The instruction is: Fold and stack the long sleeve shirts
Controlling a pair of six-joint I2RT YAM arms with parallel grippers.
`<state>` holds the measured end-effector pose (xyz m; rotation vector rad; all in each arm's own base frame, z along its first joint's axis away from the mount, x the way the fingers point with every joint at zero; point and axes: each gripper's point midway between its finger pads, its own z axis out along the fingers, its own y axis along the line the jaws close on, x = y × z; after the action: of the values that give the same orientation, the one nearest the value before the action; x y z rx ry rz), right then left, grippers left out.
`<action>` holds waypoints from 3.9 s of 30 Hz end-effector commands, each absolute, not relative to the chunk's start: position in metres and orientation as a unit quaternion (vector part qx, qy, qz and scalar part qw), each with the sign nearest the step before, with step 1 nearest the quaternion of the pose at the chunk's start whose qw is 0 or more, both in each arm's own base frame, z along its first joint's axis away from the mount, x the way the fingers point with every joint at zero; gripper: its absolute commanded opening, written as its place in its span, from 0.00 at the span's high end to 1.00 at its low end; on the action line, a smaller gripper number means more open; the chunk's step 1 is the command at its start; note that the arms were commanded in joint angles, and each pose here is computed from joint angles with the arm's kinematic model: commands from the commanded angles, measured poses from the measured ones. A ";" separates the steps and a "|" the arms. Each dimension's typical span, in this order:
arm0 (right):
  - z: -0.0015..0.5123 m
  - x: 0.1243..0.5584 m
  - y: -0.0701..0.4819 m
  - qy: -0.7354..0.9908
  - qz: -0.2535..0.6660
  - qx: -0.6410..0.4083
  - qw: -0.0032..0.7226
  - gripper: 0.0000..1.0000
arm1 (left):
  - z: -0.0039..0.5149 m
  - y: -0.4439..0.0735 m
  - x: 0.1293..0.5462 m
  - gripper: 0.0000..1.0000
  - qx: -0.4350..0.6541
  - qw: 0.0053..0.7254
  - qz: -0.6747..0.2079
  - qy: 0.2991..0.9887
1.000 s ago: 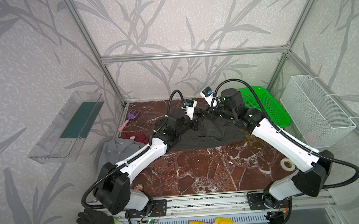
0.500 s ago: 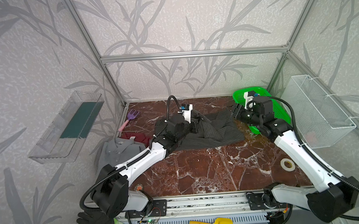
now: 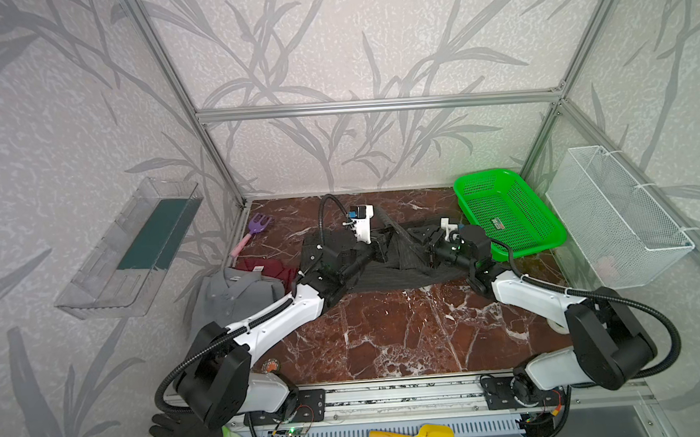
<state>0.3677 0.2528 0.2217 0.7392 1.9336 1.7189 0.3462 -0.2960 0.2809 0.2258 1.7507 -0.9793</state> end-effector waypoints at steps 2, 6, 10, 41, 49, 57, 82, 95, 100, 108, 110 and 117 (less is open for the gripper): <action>0.265 0.372 0.258 0.625 0.694 0.261 0.244 0.37 | 0.300 -0.299 0.338 1.00 0.099 0.550 -0.438 0.705; 0.267 0.370 0.255 0.613 0.693 0.271 0.268 0.38 | 0.297 -0.300 0.338 1.00 0.095 0.548 -0.446 0.701; 0.281 0.369 0.256 0.599 0.706 0.259 0.276 0.42 | 0.298 -0.302 0.337 1.00 0.096 0.547 -0.453 0.697; 0.359 0.398 0.257 0.709 0.592 0.057 0.379 1.00 | 0.271 -0.311 0.308 0.44 0.202 0.530 -0.410 0.714; 0.393 0.400 0.235 0.800 0.393 -0.067 0.448 1.00 | 0.298 -0.291 0.296 0.38 0.249 0.562 -0.345 0.710; 0.399 0.387 0.235 0.835 0.294 -0.133 0.446 1.00 | 0.315 -0.275 0.296 0.36 0.263 0.585 -0.293 0.709; 0.454 0.355 0.097 0.769 0.160 0.207 0.584 1.00 | 0.318 -0.357 0.262 0.39 0.342 0.528 -0.421 0.654; 0.473 0.340 0.070 0.763 0.078 0.248 0.591 1.00 | 0.308 -0.407 0.254 0.41 0.396 0.512 -0.411 0.642; 0.484 0.330 0.055 0.749 0.064 0.280 0.597 1.00 | 0.300 -0.423 0.257 0.41 0.416 0.511 -0.393 0.641; 0.498 0.310 0.043 0.725 0.099 0.314 0.604 1.00 | 0.284 -0.442 0.261 0.41 0.448 0.522 -0.353 0.634; 0.494 0.310 0.046 0.731 0.109 0.315 0.595 1.00 | 0.287 -0.451 0.261 0.41 0.445 0.540 -0.343 0.627; 0.477 0.308 0.051 0.744 0.123 0.324 0.571 1.00 | 0.311 -0.493 0.275 0.41 0.374 0.634 -0.317 0.597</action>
<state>0.3154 0.0532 0.4811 0.7311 1.7386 0.2651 0.2612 -0.4848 0.2716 0.9937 1.4920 -0.7996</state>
